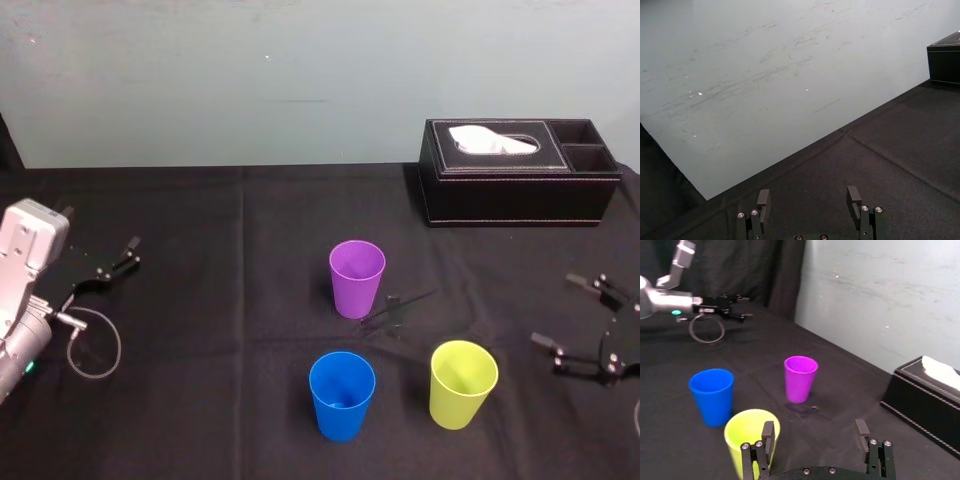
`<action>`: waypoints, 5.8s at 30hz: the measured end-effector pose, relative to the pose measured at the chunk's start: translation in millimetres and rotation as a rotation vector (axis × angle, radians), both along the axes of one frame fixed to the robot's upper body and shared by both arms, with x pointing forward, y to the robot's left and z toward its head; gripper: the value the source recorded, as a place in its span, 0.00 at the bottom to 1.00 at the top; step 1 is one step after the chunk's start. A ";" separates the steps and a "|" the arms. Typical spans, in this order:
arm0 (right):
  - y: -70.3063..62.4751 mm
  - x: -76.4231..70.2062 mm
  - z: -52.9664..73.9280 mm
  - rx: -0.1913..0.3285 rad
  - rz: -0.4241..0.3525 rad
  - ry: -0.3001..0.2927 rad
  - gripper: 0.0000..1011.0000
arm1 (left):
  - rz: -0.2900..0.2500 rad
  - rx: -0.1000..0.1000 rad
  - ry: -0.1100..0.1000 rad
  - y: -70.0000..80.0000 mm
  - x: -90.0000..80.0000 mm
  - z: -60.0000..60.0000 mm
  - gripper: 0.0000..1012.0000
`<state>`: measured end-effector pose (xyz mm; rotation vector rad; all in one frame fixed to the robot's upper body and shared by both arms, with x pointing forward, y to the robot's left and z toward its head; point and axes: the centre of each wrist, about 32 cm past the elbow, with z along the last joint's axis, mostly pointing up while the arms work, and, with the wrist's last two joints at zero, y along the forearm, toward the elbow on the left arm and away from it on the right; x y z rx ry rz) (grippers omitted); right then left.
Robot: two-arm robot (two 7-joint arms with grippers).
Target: Stack the three plastic cups sequentially using one hand.
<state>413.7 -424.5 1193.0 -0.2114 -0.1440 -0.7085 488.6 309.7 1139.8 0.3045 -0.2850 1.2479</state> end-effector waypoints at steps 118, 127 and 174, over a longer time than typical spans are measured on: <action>52.6 33.3 -58.2 -0.006 0.188 0.191 0.72 | 0.000 0.000 0.000 0.0 0.0 0.0 0.99; 57.6 29.8 -52.4 -0.034 0.145 0.169 0.72 | 0.000 0.000 0.000 0.0 0.0 0.0 0.99; 119.8 98.2 46.9 -0.014 0.004 0.103 0.72 | 0.000 0.000 0.000 0.0 0.0 0.0 0.99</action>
